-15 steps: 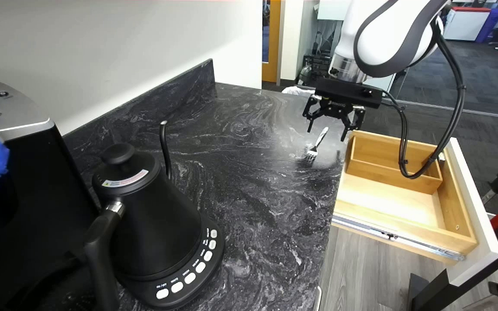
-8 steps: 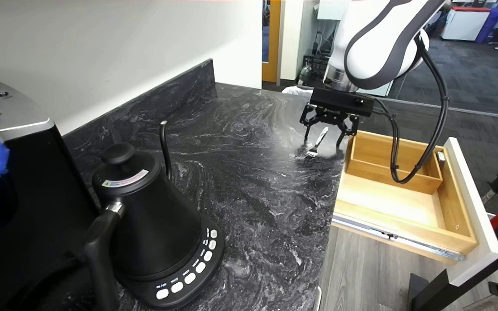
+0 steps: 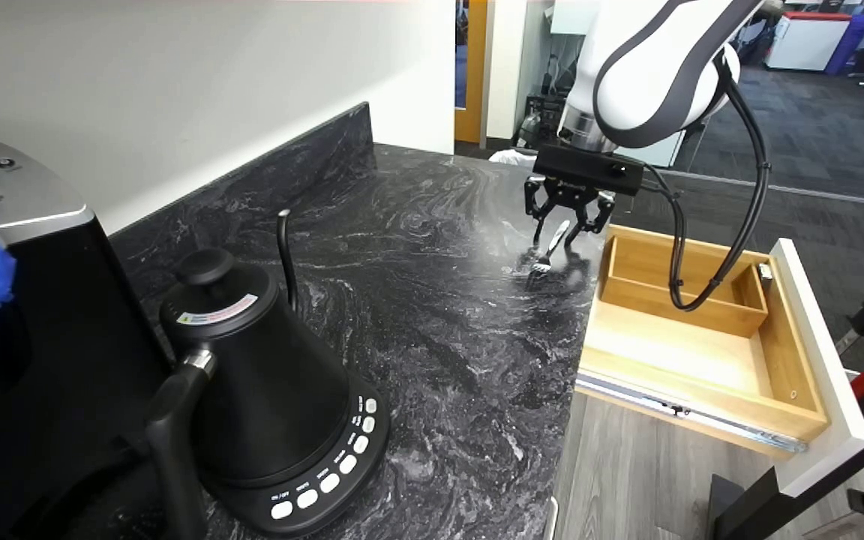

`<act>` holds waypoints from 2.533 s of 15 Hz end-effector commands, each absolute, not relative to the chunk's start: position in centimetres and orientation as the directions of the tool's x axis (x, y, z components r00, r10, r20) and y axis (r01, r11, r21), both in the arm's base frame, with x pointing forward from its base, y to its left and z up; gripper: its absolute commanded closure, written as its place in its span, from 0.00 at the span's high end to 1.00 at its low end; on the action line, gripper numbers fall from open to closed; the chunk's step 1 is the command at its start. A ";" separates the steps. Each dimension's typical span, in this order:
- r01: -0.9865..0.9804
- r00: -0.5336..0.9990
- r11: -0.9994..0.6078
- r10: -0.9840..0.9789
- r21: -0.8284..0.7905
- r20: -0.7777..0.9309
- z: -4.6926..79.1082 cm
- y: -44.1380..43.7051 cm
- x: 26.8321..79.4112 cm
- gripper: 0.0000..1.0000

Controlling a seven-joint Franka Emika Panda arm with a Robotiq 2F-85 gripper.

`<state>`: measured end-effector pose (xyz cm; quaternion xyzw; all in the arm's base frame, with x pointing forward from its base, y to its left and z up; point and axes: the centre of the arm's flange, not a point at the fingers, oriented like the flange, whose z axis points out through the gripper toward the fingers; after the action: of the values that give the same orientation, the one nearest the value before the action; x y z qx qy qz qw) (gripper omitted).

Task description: Put the fork in the right segment of the drawer

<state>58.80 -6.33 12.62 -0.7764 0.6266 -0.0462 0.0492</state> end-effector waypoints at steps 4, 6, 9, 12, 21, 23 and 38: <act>-0.968 0.205 -0.206 -0.978 -0.146 0.020 12.5 -6.9 59.2 0.03; -0.967 0.206 -0.207 -0.978 -0.148 0.021 12.7 -6.9 59.2 0.02; -0.968 0.202 -0.202 -0.979 -0.151 0.016 13.1 -6.7 59.1 0.01; -0.965 0.192 -0.195 -0.981 -0.176 0.037 15.3 -6.2 58.7 0.03; -0.959 0.136 -0.165 -0.981 -0.229 0.139 19.8 -6.8 59.6 0.04; -0.961 0.131 -0.162 -0.981 -0.225 0.144 19.6 -6.9 59.7 0.05; -0.974 0.212 -0.220 -0.969 -0.053 0.129 17.6 -4.3 59.2 0.98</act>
<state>59.73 -4.85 17.11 -0.7837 0.6159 -0.0800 -0.0095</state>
